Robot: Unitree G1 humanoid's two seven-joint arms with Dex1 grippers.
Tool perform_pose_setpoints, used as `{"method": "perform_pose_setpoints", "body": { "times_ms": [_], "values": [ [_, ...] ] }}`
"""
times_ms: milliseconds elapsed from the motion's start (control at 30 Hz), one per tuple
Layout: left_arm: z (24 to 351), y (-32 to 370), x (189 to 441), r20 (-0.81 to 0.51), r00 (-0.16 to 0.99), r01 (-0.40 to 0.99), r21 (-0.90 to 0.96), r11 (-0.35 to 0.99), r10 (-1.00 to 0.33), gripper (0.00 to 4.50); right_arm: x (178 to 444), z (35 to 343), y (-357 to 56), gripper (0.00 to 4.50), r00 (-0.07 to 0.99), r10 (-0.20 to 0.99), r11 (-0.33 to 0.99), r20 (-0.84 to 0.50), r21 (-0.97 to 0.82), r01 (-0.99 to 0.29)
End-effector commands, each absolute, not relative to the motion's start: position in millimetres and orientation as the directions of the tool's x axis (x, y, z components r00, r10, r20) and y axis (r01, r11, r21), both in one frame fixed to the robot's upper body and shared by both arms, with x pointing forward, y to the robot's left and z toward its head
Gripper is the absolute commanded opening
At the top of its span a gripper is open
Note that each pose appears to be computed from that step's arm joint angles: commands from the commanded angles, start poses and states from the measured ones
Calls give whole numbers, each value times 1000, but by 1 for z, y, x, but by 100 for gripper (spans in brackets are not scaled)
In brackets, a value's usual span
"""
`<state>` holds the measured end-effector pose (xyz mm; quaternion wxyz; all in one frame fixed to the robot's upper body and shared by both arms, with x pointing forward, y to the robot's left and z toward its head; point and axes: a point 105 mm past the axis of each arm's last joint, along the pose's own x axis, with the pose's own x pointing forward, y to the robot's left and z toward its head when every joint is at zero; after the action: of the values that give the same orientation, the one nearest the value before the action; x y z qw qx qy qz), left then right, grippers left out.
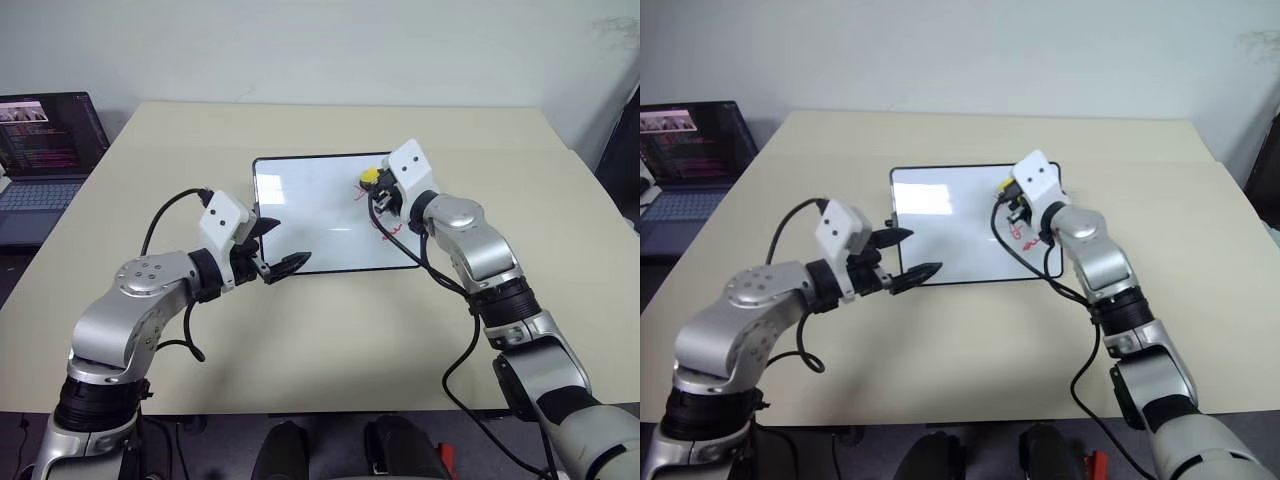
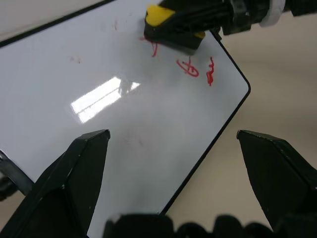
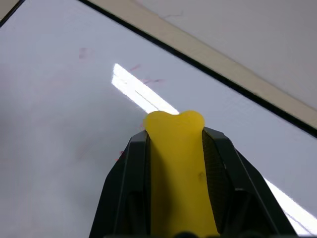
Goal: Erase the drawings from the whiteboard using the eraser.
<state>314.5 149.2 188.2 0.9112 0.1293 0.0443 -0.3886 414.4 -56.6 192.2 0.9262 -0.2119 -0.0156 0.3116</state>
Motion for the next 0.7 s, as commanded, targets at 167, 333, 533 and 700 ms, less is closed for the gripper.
{"method": "perform_pose_setpoints", "body": {
  "times_ms": [167,333,533,700],
  "values": [
    [203,152,316,-138,701,709,237,664,-700,450,425,201,-71,111,859,509,751,-61,-456,-478],
    [197,150,312,-153,691,720,233,654,-707,450,432,213,-76,111,878,479,768,-15,-476,-427],
    [198,149,311,-150,686,725,229,650,-712,450,415,181,-57,111,795,586,680,-155,-440,-587],
    [197,148,310,-151,684,726,229,648,-714,450,402,165,-48,111,742,631,617,-228,-432,-658]
  ]
}}
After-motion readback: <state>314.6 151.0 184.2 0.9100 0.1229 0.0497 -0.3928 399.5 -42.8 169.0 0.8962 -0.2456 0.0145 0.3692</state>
